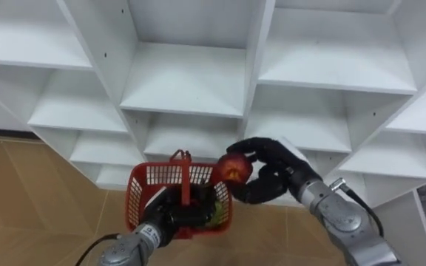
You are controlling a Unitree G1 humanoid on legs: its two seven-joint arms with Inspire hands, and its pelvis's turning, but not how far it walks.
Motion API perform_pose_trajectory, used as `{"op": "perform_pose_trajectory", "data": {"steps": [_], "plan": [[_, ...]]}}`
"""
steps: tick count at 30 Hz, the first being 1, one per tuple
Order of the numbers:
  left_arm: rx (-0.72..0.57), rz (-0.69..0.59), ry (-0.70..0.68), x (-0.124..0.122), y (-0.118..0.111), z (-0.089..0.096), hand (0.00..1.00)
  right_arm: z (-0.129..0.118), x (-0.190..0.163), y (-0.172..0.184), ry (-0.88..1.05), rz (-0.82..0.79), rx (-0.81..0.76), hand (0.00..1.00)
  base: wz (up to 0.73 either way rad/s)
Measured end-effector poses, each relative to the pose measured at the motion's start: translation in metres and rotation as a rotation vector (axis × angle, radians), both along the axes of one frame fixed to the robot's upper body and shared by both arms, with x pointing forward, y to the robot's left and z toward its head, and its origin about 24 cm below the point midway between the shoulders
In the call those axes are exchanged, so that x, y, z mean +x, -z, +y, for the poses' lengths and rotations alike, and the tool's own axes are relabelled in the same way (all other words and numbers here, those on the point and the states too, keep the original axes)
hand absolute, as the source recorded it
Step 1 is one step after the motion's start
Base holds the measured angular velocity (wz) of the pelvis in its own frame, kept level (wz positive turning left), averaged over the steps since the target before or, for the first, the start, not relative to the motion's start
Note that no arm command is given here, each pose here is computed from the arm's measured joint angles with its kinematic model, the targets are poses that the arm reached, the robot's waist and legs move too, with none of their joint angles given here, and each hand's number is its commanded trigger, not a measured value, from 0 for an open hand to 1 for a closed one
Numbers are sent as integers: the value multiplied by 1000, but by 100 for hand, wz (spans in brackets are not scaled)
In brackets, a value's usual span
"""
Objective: Collect fruits from the closet
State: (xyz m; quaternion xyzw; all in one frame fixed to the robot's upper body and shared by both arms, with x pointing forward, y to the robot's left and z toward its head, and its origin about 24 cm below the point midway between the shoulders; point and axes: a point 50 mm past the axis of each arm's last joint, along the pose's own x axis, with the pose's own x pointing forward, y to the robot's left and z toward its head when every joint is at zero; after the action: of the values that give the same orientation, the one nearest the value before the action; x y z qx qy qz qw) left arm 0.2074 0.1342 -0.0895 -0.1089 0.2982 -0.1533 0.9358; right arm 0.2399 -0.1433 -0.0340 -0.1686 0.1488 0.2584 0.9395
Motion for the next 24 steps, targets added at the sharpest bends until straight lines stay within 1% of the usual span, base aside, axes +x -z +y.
{"op": "perform_pose_trajectory", "data": {"steps": [2, 24], "plan": [[-2, -10, 4, 1, -2, -1, 100, 8, -4, 3, -39, 24, 14, 100, -13], [15, -14, 23, 0, -2, 1, 100, 16, -5, 3, -75, 31, 18, 100, -2]]}}
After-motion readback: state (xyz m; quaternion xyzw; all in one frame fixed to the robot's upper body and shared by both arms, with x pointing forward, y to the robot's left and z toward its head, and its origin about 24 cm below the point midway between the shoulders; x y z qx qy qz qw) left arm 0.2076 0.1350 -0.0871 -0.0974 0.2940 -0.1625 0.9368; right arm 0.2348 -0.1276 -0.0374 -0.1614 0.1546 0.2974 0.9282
